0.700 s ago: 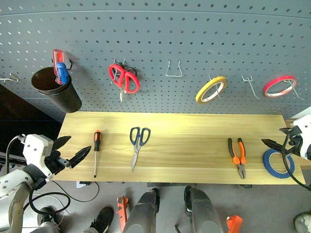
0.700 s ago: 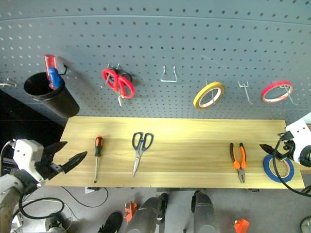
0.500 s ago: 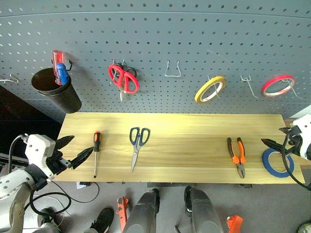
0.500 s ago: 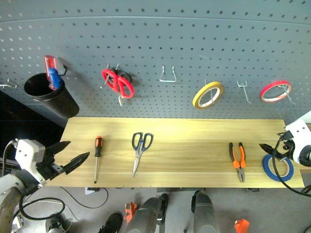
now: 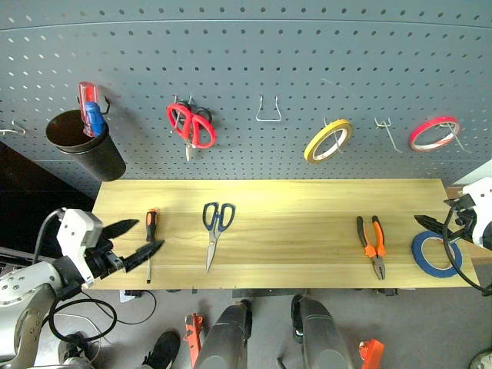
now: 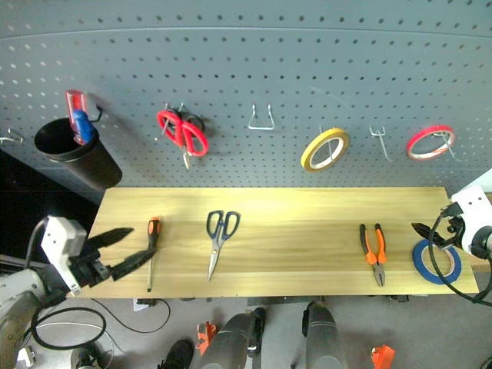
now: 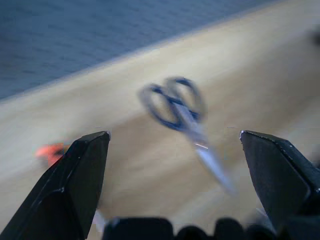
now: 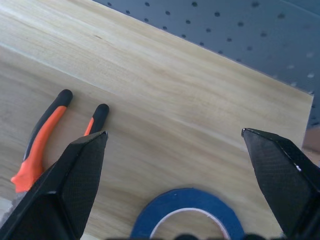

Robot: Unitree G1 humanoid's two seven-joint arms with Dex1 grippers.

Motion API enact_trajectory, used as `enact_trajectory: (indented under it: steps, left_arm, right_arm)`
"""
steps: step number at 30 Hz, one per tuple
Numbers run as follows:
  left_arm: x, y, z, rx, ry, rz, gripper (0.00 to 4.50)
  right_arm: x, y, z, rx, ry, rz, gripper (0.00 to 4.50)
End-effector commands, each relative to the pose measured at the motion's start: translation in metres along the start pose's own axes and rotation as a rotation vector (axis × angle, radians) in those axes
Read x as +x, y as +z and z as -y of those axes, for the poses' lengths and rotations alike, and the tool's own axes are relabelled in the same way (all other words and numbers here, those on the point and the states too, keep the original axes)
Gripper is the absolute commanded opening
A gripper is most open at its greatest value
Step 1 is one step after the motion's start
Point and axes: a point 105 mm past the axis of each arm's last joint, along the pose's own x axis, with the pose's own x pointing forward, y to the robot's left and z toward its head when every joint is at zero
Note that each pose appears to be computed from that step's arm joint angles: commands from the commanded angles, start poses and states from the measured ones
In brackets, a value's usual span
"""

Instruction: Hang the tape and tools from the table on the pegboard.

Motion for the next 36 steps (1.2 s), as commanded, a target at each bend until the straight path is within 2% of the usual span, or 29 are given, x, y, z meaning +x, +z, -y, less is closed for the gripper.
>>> enact_trajectory:
  steps: [1,8,12,15,22,36]
  left_arm:
    - [0.008,0.004,0.015,0.001,-0.094,-0.007,4.47]
    - [0.048,0.022,0.043,0.057,-0.225,0.032,4.47]
    - [0.071,0.043,0.063,0.109,-0.307,0.073,4.47]
    - [0.081,0.053,0.077,0.133,-0.367,0.101,4.47]
    - [0.104,0.053,0.114,0.195,-0.504,0.098,4.47]
    - [0.105,0.051,0.113,0.194,-0.489,0.105,4.47]
  right_arm:
    - [0.000,-0.013,0.010,0.000,-0.061,-0.123,4.50]
    - [0.009,-0.012,0.008,0.103,-0.075,-0.228,4.50]
    - [0.013,-0.011,0.017,0.315,-0.173,-0.330,4.50]
    - [0.014,-0.012,0.019,0.389,-0.198,-0.379,4.50]
    - [0.007,-0.032,0.017,0.419,-0.220,-0.516,4.50]
    - [0.017,-0.052,-0.003,0.518,-0.177,-0.524,4.50]
